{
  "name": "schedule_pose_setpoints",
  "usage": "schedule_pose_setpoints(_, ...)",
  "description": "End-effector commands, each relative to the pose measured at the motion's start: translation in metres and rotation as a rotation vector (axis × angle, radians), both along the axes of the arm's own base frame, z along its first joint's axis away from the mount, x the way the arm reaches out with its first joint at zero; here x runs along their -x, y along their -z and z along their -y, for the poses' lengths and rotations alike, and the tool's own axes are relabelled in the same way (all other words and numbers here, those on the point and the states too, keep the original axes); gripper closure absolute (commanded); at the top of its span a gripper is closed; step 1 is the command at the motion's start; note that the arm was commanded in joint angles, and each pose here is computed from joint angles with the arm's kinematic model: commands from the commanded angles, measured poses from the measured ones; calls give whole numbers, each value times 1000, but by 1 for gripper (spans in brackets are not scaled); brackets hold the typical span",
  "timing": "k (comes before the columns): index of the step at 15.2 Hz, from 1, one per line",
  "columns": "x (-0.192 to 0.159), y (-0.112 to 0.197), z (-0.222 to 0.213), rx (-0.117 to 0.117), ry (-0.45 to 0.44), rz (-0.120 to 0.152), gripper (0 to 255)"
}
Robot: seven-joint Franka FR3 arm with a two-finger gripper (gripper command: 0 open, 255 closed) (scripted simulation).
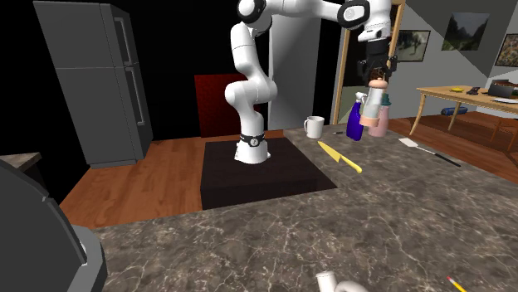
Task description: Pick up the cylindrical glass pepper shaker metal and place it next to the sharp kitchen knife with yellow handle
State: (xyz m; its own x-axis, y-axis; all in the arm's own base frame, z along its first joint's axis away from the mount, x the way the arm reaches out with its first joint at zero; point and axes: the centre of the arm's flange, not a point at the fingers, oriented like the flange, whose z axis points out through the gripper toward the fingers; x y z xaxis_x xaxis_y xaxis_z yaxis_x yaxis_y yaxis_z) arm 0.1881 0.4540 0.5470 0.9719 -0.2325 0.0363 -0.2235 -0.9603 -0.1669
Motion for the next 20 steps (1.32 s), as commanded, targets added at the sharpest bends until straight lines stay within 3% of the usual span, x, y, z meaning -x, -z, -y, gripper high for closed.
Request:
schedule_pose_setpoints(1, 1, 11, 0, 0, 0, 1, 255)
schedule_pose_setpoints(20, 1, 111, 0, 0, 0, 1, 255)
